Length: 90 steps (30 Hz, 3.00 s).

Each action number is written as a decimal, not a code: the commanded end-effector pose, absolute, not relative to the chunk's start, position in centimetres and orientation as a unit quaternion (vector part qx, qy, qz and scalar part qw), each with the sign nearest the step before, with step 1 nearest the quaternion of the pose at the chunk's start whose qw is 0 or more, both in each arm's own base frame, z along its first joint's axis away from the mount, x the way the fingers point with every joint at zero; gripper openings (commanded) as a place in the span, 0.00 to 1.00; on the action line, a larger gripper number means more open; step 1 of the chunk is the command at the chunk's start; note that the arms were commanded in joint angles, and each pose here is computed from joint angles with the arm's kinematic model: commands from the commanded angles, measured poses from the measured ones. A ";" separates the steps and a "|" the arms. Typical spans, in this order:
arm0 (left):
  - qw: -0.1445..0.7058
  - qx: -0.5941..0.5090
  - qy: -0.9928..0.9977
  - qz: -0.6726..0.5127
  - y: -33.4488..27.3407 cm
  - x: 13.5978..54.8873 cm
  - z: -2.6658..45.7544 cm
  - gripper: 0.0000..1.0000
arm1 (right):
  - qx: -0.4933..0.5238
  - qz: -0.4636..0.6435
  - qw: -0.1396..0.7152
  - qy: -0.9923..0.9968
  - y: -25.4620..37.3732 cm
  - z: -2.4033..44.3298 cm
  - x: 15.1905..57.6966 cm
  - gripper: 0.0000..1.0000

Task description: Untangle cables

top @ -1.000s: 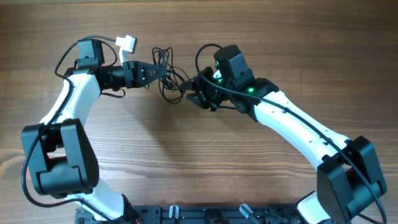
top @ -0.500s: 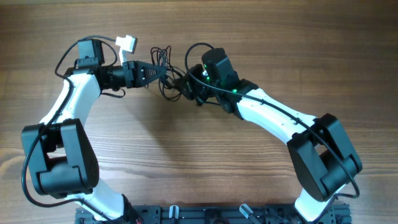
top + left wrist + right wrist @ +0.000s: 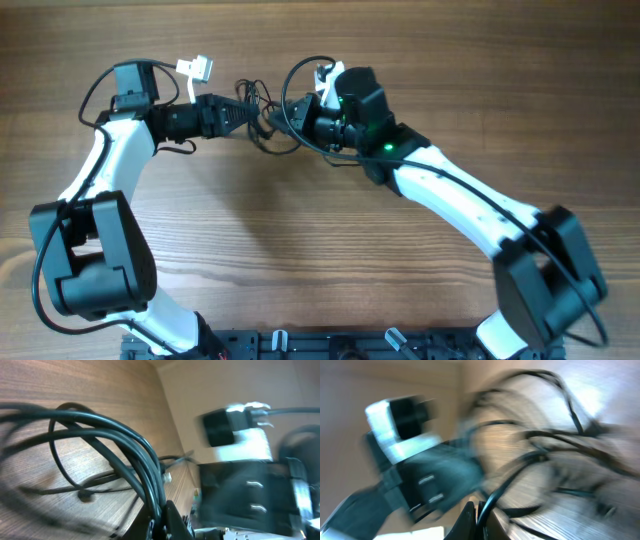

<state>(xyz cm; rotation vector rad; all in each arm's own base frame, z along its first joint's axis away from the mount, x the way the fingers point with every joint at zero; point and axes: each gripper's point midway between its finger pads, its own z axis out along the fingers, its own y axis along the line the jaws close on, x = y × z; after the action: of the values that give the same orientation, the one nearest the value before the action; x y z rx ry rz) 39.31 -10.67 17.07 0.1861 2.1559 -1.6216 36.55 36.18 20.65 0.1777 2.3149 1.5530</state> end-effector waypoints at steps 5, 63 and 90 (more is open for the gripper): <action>0.214 0.011 0.812 -0.543 -9.7 41.4 15.8 0.04 | -0.192 0.608 0.271 0.721 36.9 30.0 31.4 0.05; 0.240 0.219 0.745 -0.583 -16.8 37.3 17.5 0.04 | -0.287 0.147 0.414 0.851 28.5 16.3 39.2 0.50; 0.233 0.182 0.780 -0.551 -16.3 38.7 16.3 0.04 | -0.346 0.243 0.415 0.806 31.8 18.5 37.2 0.04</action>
<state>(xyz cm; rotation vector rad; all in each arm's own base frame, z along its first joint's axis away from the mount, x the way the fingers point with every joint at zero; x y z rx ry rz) 37.79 -16.73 17.42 0.5824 2.0657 -1.5511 38.56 30.36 14.06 -0.8244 2.1402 0.4619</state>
